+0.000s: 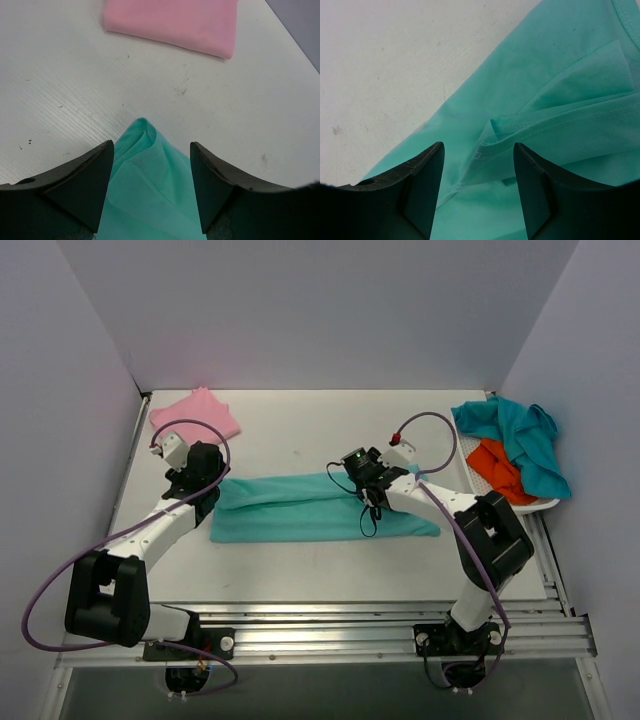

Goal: Fold and stack the t-shirts
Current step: Fold the other side of the tshirt into a rectangle

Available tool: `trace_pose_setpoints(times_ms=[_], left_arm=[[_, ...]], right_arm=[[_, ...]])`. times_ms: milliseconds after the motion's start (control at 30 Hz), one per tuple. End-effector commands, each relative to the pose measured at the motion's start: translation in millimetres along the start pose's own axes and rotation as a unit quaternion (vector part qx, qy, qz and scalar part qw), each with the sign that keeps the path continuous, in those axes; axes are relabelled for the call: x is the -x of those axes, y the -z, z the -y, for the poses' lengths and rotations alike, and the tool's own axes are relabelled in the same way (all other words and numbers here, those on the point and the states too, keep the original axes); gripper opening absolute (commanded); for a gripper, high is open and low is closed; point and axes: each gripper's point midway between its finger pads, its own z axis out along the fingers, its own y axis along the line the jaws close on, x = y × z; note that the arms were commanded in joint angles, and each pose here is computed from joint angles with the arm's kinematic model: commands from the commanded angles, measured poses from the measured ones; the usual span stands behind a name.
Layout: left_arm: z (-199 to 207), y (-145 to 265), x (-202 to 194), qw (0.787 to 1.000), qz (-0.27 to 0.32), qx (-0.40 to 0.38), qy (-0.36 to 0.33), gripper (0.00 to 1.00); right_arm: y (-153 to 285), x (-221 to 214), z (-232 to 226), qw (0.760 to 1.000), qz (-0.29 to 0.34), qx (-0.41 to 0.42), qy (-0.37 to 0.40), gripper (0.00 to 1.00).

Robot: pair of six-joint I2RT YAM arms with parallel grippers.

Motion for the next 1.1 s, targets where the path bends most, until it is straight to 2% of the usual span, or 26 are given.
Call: trace_pose_setpoints(times_ms=[0, 167, 300, 400, 533, 567, 833, 1067], left_arm=[[7.7, -1.2, 11.4, 1.0, 0.014, -0.013, 0.006, 0.71], [5.3, -1.0, 12.0, 1.0, 0.015, -0.012, 0.006, 0.71], [3.6, -1.7, 12.4, 1.0, 0.015, -0.01, 0.006, 0.71], [4.2, -2.5, 11.9, 1.0, 0.014, -0.01, 0.005, 0.71], [4.6, -3.8, 10.4, 1.0, 0.011, -0.01, 0.003, 0.71], [4.9, -4.0, 10.4, 1.0, 0.011, -0.01, 0.003, 0.71], [5.3, -7.2, 6.8, 1.0, 0.006, -0.008, 0.0, 0.71], [10.8, -8.5, 8.9, 1.0, 0.012, -0.019, 0.009, 0.71]], right_arm=[[-11.0, 1.2, 15.9, 1.0, 0.009, -0.026, 0.005, 0.53], [-17.9, 3.5, 25.3, 0.999, 0.006, -0.034, 0.002, 0.51], [-22.5, 1.7, 28.6, 0.999, 0.003, -0.036, 0.001, 0.44], [-24.1, -1.5, 28.1, 0.999, -0.003, -0.032, 0.002, 0.32], [-26.3, -4.9, 27.5, 1.0, -0.011, -0.028, 0.004, 0.04], [-26.6, -5.6, 27.7, 1.0, -0.012, -0.029, 0.004, 0.0], [-21.3, 0.0, 31.0, 1.0, -0.004, -0.027, 0.001, 0.0], [2.7, 14.1, 34.0, 1.0, 0.008, -0.013, -0.011, 0.0]])
